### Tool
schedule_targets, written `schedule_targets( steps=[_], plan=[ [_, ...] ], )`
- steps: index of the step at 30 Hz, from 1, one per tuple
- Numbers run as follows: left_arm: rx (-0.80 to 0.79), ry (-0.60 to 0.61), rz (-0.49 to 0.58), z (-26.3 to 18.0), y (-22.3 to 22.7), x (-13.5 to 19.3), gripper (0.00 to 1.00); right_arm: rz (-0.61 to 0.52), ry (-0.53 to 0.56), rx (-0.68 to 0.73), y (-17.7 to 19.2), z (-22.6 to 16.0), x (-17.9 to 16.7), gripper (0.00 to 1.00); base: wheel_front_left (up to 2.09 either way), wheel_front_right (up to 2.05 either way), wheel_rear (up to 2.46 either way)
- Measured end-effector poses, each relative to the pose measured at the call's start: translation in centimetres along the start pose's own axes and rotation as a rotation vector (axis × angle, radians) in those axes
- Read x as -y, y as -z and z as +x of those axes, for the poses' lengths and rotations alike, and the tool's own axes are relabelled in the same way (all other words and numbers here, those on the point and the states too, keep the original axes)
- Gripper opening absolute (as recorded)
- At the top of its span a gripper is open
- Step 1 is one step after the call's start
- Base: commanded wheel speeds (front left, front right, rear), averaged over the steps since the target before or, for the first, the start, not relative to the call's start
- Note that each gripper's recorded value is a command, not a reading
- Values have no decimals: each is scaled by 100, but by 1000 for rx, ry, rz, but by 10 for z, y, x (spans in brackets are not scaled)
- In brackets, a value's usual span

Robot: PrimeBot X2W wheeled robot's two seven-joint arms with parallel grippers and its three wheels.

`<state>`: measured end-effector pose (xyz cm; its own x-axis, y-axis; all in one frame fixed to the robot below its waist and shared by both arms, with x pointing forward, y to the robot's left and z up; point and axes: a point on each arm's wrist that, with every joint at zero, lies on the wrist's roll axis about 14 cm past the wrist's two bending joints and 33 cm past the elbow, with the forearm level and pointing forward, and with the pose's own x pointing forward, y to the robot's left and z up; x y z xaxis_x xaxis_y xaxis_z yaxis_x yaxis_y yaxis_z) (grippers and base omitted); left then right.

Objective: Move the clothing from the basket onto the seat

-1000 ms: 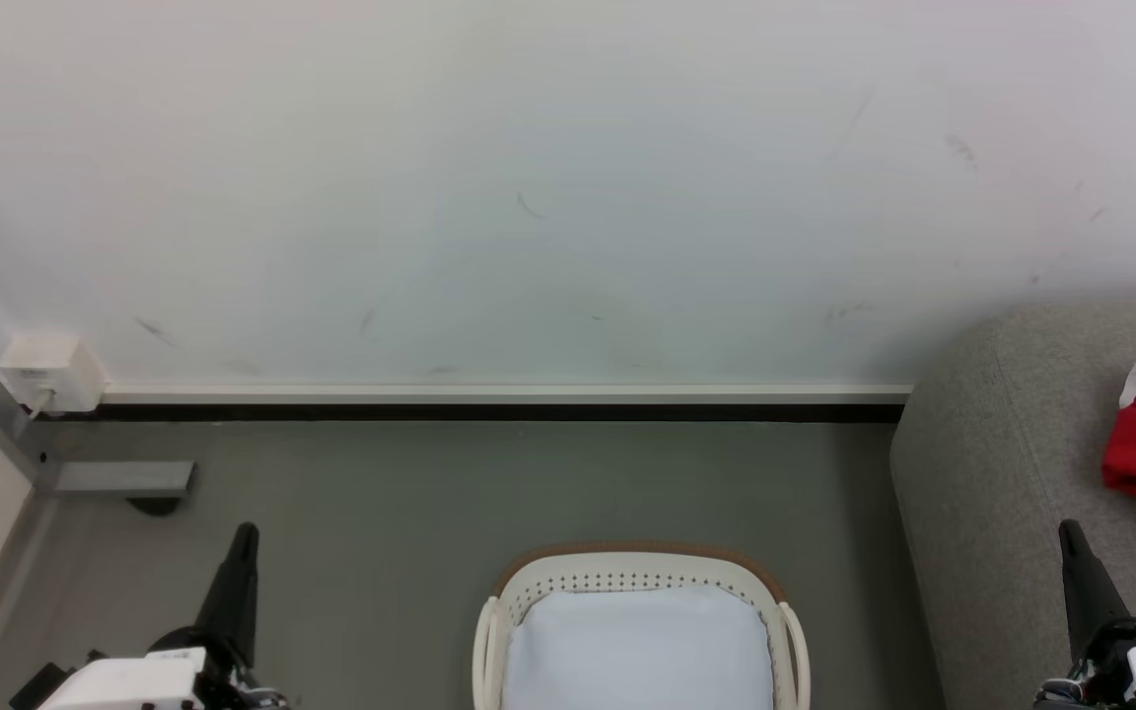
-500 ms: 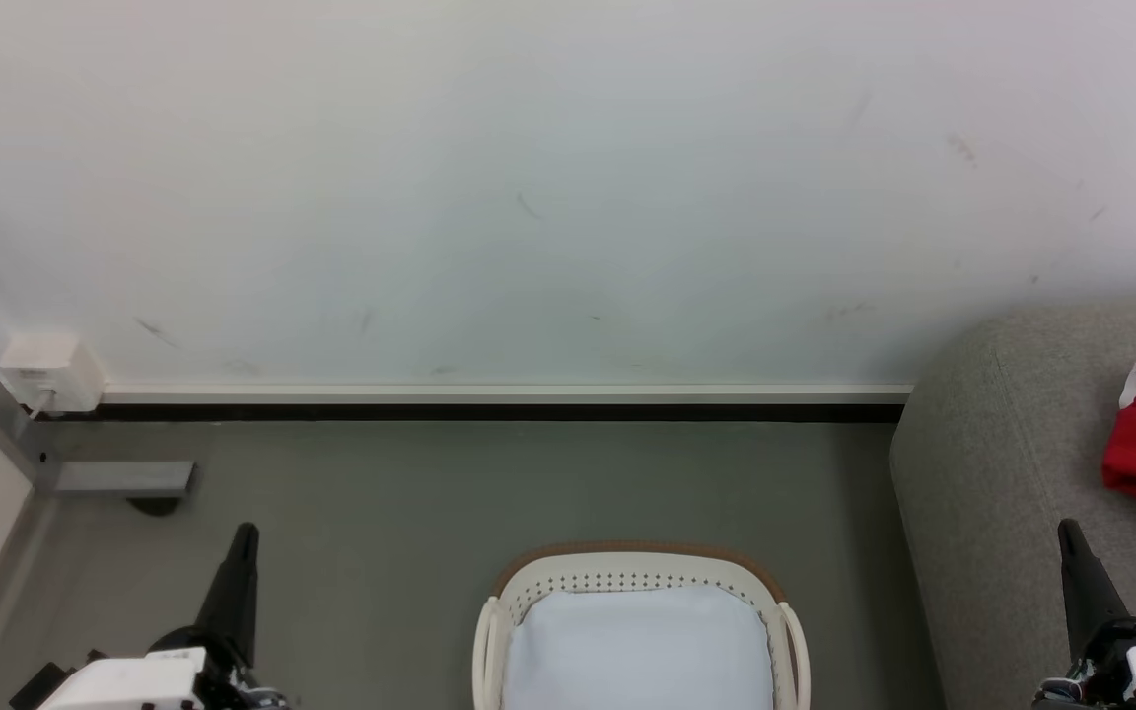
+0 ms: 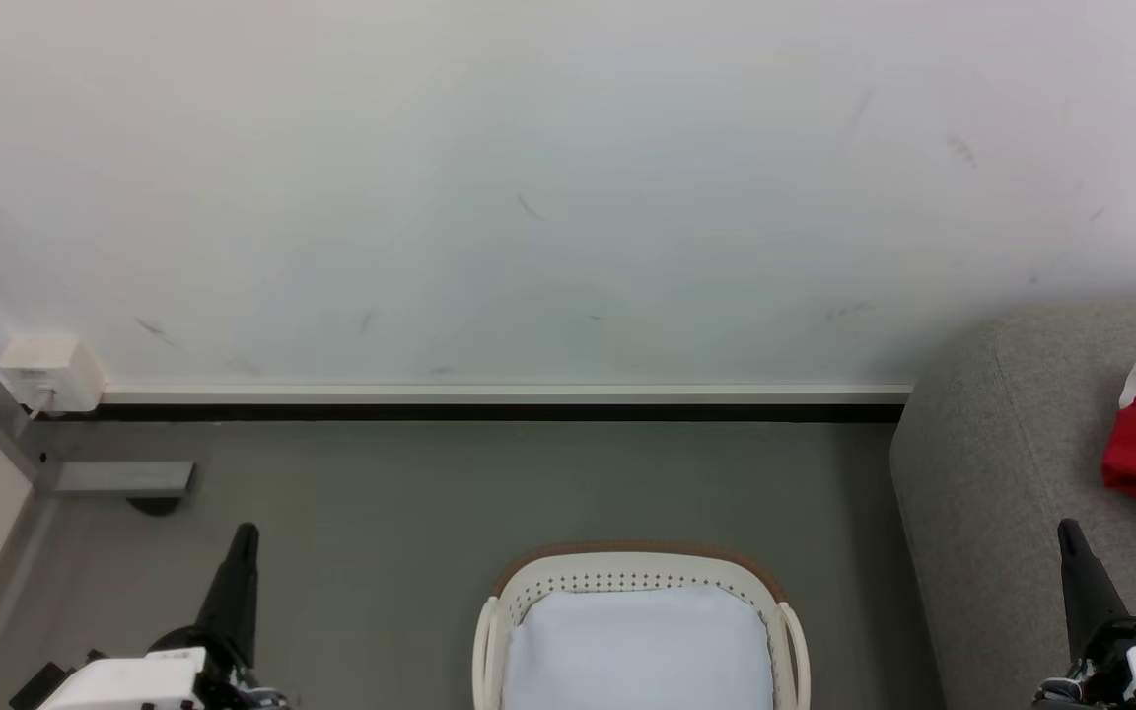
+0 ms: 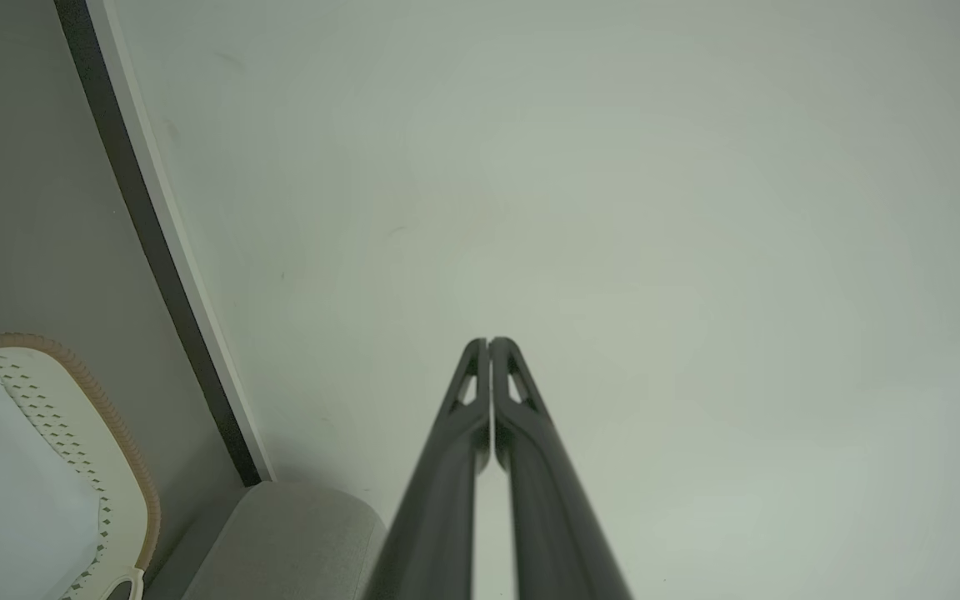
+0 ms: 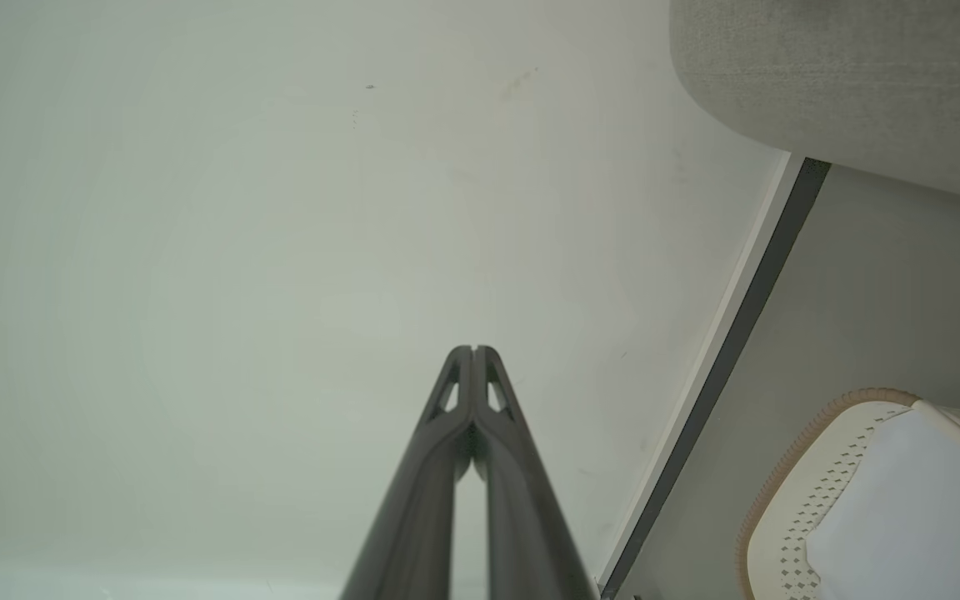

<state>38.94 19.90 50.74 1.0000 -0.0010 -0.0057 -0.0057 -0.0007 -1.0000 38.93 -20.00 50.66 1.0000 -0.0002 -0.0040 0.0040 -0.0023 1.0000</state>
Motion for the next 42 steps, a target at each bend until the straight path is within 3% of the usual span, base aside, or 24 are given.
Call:
schedule_targets(
  steps=[42],
  plan=[
    [0, 0, 0, 0, 0, 0, 0, 4, 0, -2, 1, 0, 0, 0, 0, 0, 0]
  ],
)
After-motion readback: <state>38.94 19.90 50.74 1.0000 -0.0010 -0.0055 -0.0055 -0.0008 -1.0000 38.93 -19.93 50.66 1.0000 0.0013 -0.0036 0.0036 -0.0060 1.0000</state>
